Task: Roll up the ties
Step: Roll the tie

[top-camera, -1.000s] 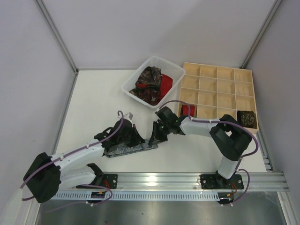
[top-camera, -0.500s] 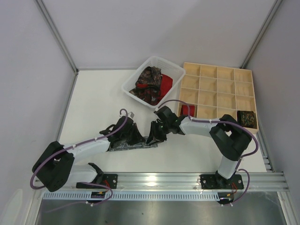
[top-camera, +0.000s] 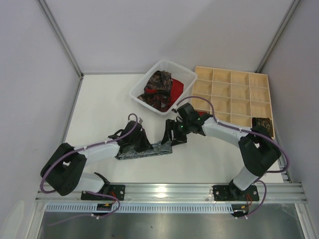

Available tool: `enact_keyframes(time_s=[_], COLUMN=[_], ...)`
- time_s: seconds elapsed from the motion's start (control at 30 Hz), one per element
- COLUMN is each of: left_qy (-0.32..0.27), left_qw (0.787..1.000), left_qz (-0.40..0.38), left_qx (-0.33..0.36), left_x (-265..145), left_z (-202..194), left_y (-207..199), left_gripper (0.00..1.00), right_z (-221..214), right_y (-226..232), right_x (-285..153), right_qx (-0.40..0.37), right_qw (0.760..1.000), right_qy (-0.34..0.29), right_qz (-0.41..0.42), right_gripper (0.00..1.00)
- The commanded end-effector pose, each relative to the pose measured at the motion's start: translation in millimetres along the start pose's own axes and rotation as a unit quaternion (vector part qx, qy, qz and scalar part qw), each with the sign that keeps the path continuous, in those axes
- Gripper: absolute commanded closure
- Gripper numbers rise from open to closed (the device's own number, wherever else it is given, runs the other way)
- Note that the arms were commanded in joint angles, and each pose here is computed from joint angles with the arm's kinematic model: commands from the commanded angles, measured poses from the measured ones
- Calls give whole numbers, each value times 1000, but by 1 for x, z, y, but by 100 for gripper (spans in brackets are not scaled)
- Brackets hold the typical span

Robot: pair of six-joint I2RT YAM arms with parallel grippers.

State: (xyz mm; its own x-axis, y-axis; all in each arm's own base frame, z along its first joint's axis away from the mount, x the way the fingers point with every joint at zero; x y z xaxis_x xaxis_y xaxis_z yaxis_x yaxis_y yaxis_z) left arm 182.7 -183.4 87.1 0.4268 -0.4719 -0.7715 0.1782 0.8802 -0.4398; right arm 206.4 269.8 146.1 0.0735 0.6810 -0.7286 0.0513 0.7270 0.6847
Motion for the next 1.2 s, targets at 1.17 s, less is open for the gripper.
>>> enact_keyframes(time_s=[1.17], left_qy=[-1], left_qw=[991], left_qz=[-132], left_qx=[33], left_x=[2], left_z=[38], left_y=[-31], left_gripper=[99], right_z=[23], right_y=[-59], right_x=[2], right_qx=[12], right_qw=[990], right_qy=[5], right_qz=[140], right_gripper=[27])
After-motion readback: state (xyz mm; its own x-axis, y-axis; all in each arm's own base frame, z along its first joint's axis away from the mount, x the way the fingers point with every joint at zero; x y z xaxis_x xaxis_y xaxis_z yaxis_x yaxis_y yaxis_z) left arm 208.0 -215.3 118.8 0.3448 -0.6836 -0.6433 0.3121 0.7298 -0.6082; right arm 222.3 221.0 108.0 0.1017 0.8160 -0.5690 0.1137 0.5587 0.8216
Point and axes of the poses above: each gripper's point midway between its finger pads, its own x axis out along the fingers, its own y axis along the line the jaws close on, z = x × y, the point moved 8 cm from there along -x, back along the fingers, and after that the axes turned 15 degrees about x, right-handed, at the moved point
